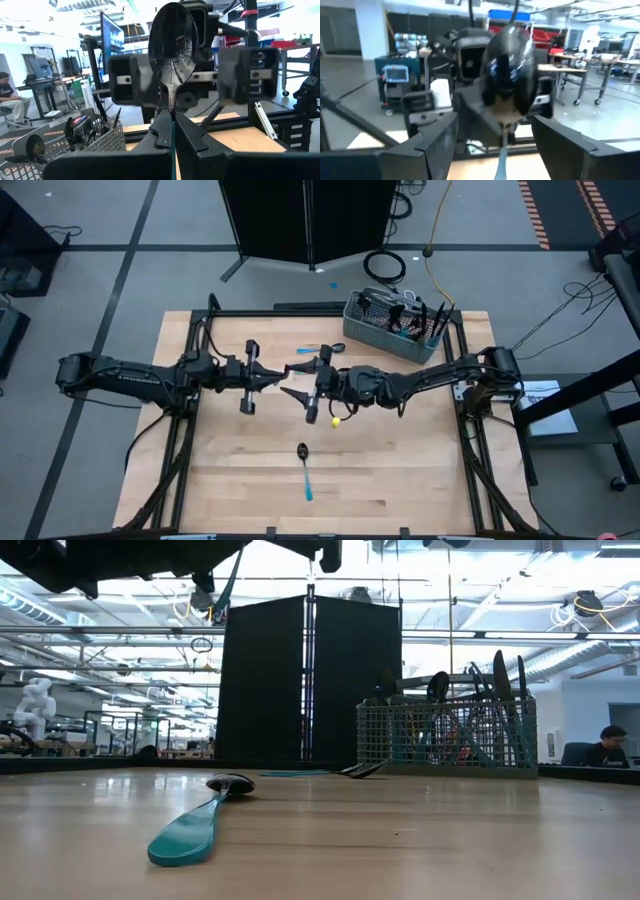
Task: Sort silverware
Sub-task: Put the blue spoon into the left of the blue utensil organizer
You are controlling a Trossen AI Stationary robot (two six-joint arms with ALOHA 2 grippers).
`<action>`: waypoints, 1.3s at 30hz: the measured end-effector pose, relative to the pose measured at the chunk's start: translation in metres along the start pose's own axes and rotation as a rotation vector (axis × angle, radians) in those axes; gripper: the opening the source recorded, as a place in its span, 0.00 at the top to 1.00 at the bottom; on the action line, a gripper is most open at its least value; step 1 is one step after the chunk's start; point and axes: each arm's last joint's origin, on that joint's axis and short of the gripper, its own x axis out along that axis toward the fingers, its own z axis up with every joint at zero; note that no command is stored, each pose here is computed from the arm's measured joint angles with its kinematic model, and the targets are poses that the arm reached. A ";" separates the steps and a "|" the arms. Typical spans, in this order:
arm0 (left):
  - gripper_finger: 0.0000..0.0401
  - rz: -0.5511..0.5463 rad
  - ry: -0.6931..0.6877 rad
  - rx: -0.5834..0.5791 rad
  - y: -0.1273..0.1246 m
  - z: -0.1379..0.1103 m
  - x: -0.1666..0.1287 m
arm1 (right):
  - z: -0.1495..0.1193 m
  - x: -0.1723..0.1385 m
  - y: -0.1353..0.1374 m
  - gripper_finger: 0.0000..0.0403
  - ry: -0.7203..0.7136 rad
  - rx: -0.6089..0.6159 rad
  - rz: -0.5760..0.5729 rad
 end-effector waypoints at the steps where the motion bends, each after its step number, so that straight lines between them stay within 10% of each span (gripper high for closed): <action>1: 1.00 0.000 0.000 0.000 0.000 0.000 0.000 | 0.001 0.000 0.000 0.38 -0.008 0.003 -0.007; 30: 1.00 0.030 -0.038 -0.059 0.000 -0.002 0.007 | -0.008 0.011 -0.015 0.60 -0.072 0.077 -0.021; 39: 0.99 0.036 -0.036 -0.058 0.000 -0.003 0.007 | -0.007 0.011 -0.016 0.90 -0.080 0.052 -0.025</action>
